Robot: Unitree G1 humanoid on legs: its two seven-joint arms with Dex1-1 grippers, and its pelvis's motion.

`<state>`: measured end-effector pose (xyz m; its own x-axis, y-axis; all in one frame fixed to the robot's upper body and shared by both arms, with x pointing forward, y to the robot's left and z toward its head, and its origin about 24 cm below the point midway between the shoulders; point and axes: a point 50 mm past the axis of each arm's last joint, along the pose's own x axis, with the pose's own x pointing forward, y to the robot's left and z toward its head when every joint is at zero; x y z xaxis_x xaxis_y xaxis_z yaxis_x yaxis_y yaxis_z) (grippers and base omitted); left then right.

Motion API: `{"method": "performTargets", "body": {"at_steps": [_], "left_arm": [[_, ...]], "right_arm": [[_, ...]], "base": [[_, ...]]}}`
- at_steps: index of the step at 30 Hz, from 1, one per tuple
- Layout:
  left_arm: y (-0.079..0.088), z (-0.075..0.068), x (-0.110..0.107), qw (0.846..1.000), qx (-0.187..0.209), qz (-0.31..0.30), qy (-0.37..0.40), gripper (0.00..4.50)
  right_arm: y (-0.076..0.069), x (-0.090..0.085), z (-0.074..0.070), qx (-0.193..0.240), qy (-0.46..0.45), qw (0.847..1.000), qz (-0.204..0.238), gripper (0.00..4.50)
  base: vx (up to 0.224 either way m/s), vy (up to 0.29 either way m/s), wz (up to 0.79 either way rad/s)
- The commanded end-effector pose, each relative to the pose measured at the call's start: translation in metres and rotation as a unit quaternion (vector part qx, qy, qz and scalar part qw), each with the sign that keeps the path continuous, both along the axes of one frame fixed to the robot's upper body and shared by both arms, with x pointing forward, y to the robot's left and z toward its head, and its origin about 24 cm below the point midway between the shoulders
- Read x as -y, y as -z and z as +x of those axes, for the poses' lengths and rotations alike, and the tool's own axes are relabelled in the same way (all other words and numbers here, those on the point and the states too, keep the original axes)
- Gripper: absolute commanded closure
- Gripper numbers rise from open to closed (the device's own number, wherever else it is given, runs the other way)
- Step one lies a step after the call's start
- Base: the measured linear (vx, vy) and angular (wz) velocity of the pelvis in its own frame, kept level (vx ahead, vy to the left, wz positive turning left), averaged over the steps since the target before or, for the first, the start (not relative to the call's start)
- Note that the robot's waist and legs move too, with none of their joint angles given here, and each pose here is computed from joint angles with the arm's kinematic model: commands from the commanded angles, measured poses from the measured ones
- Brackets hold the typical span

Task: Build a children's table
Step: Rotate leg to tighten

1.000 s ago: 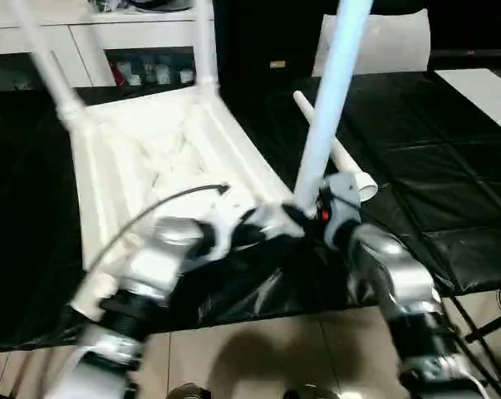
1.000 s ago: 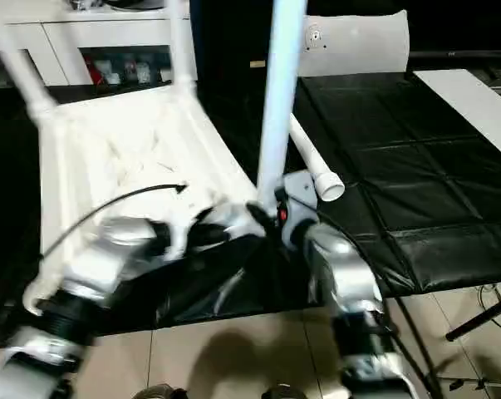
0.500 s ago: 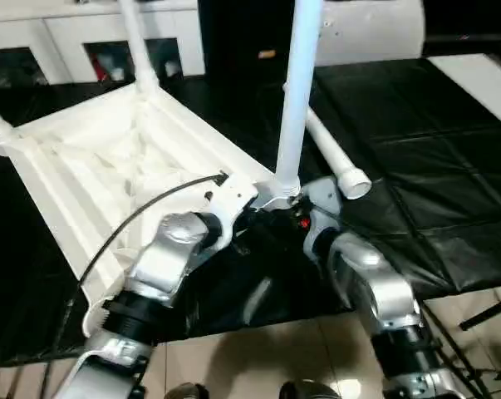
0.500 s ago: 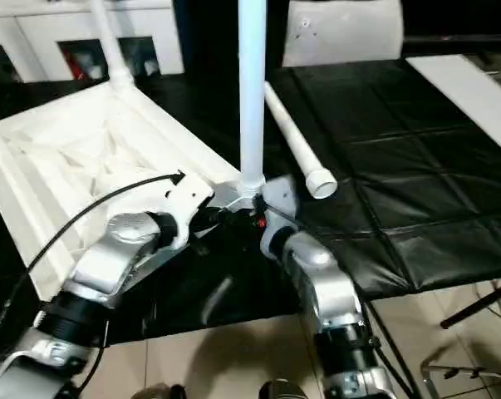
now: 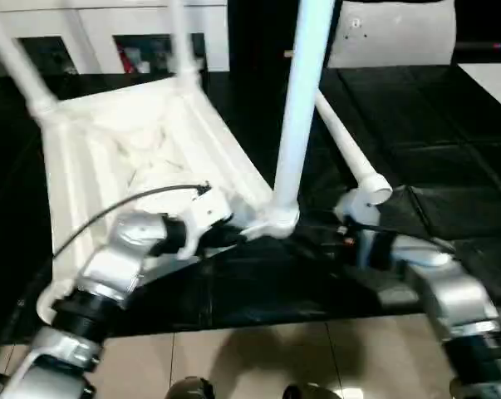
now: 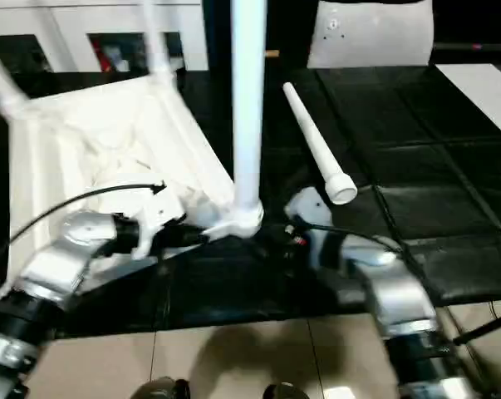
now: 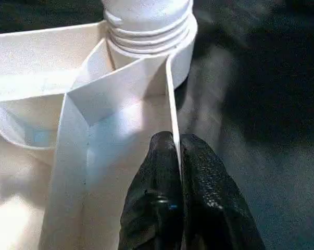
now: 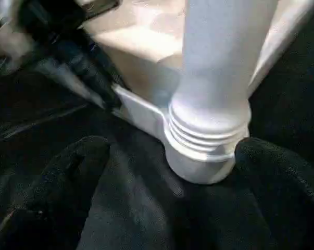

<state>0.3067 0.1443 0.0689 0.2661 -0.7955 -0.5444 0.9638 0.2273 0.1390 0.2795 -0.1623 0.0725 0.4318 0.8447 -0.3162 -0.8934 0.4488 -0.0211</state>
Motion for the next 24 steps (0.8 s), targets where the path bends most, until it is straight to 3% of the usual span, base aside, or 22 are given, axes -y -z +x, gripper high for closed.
{"method": "performTargets", "body": {"at_steps": [1,6,7,9,13,18,24], "left_arm": [[0.010,-0.010,0.011,0.996,-0.035,0.026,0.080,4.50],[0.009,-0.016,0.008,0.989,-0.059,0.038,0.134,4.50],[0.009,-0.018,0.007,0.986,-0.064,0.043,0.150,4.50],[0.010,-0.020,0.007,0.983,-0.072,0.048,0.164,4.50],[0.010,-0.020,0.008,0.976,-0.075,0.060,0.197,4.50],[0.009,-0.019,0.007,0.975,-0.072,0.062,0.202,4.50],[0.009,-0.019,0.006,0.974,-0.070,0.064,0.205,4.50]], "right_arm": [[-0.002,-0.002,-0.003,0.003,-0.028,1.000,-0.002,0.04],[-0.003,-0.001,-0.001,0.003,-0.046,0.999,-0.013,0.04],[-0.003,-0.002,-0.001,0.003,-0.056,0.998,-0.010,0.31],[-0.002,-0.005,-0.002,-0.001,-0.068,0.998,-0.005,0.31],[0.000,-0.010,-0.003,-0.011,-0.111,0.994,-0.002,0.78],[0.001,-0.012,-0.003,-0.010,-0.132,0.991,-0.010,1.01],[0.002,-0.016,-0.001,-0.009,-0.145,0.989,-0.012,1.68]], "base": [[0.000,0.000,0.00],[0.000,0.000,0.00],[0.000,0.000,0.00],[0.000,0.000,0.00],[0.000,0.000,0.00],[0.000,0.000,0.00],[0.000,0.000,0.00]]}}
